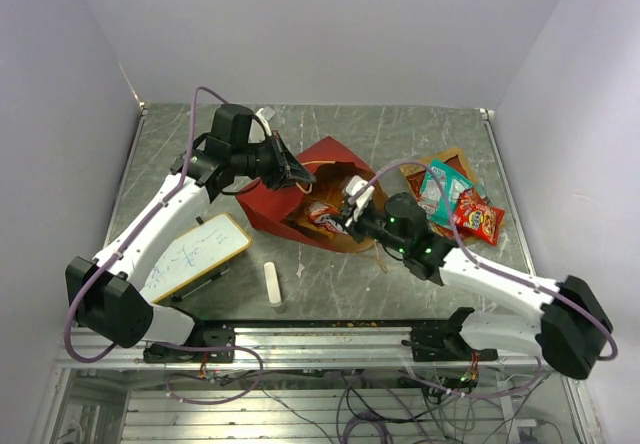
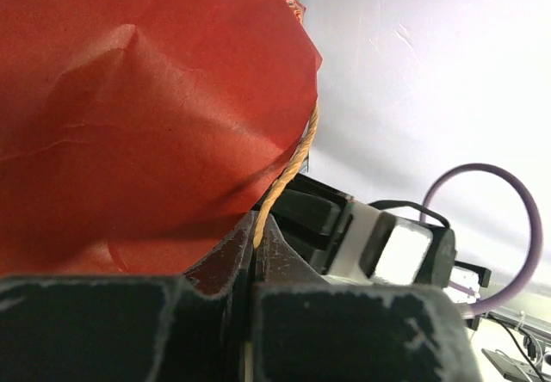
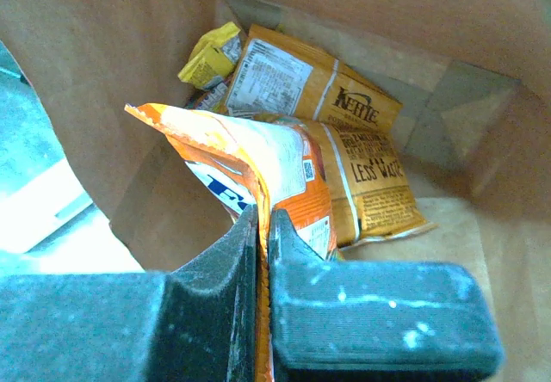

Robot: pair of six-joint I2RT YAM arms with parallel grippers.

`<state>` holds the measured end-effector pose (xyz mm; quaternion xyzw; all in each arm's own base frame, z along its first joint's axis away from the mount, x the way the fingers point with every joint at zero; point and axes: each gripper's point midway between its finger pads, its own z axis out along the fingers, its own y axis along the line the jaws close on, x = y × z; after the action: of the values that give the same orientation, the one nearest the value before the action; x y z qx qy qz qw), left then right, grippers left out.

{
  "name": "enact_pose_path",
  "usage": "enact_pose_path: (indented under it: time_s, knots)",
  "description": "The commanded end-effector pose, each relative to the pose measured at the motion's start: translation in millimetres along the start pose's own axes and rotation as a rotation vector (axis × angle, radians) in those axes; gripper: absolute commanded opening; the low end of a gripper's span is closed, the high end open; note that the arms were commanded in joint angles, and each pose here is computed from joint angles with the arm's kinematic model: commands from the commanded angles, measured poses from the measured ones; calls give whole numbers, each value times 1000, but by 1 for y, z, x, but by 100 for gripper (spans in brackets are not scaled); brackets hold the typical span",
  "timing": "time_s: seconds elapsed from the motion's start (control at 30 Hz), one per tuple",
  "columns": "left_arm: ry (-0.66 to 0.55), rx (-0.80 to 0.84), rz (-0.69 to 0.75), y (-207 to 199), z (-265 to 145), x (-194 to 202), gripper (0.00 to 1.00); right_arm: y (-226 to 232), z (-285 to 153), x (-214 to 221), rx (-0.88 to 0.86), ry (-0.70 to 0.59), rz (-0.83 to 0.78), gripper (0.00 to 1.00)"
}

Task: Take the snacks out of the paper bag

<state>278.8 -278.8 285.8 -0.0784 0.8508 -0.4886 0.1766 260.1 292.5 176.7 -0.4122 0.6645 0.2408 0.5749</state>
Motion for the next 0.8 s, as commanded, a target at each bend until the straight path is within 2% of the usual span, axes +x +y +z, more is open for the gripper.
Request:
enact_pose_path:
  time_s: [0.0,0.2,0.33,0.4,0.5,0.63,0.77]
  knots:
    - [-2,63,26,-16,-6,1,7,-4,-29,-17,36,77,69,0]
    - [0,40,54,-13,-4,-1,7,-3,-62,-61,77,85,308,0]
    - [-11,43,57,-8,-2,-1,7,-13,-88,-70,185,238,449,0]
    - [-21,44,63,-3,1,0,7,-19,-102,-69,230,316,440,0]
    - [-32,23,70,8,6,-1,7,-44,-130,-68,401,373,418,0]
    - [-20,6,71,12,11,-3,7,-77,-166,-81,609,315,388,0]
    - [2,-49,92,15,10,-4,7,-121,-202,-76,946,290,347,0]
